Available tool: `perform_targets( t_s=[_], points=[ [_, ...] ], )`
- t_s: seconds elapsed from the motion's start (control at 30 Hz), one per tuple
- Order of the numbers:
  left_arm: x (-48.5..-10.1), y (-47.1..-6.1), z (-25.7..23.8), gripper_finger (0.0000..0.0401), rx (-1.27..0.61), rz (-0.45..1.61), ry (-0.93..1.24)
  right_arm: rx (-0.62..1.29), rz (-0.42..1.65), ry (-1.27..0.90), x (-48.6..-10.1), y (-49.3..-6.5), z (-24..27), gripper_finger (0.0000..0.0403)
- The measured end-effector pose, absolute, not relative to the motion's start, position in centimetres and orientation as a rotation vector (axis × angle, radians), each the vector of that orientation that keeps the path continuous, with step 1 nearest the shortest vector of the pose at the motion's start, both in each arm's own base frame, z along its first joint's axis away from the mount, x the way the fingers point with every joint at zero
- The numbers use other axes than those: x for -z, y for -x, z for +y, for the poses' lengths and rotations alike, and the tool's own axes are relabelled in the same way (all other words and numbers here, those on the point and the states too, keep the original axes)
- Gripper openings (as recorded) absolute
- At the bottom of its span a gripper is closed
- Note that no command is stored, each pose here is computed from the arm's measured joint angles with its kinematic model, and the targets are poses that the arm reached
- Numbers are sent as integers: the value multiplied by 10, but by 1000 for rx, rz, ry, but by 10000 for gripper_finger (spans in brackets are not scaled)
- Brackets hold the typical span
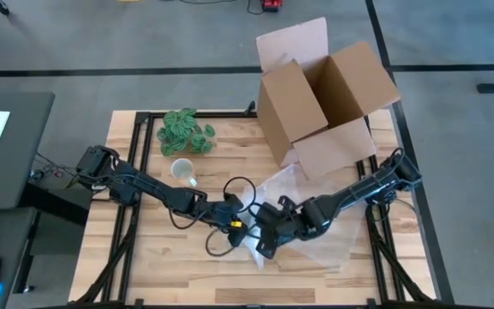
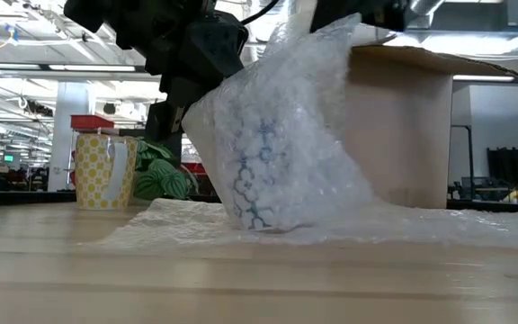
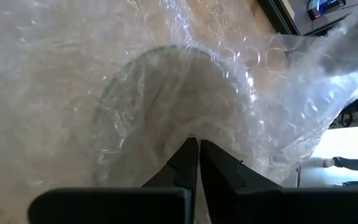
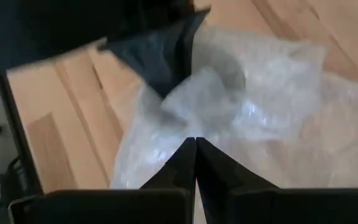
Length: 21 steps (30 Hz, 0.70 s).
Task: Wrap mug
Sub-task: Wrap the blue mug with bubble wrap
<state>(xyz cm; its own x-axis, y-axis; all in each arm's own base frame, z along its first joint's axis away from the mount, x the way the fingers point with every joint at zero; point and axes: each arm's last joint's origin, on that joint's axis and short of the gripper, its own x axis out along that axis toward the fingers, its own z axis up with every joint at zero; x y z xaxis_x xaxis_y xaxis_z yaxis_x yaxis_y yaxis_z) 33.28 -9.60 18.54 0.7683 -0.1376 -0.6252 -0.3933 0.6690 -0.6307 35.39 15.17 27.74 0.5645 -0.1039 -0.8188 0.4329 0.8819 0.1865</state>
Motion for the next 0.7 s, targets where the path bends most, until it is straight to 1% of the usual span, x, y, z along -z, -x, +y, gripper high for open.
perform_targets(
  t_s=[0.17,0.4,0.5,0.7],
  points=[
    [-185,-333,-96,0,-150,698,835,289,871,-396,-268,-365,139,0],
    [-192,-329,-95,0,-127,701,833,228,920,-428,-242,-367,127,0],
    [-205,-324,-92,0,-121,679,843,233,943,-423,-236,-366,124,0],
    [-243,-306,-83,0,-98,607,931,208,995,-432,-228,-364,118,0]
  ],
)
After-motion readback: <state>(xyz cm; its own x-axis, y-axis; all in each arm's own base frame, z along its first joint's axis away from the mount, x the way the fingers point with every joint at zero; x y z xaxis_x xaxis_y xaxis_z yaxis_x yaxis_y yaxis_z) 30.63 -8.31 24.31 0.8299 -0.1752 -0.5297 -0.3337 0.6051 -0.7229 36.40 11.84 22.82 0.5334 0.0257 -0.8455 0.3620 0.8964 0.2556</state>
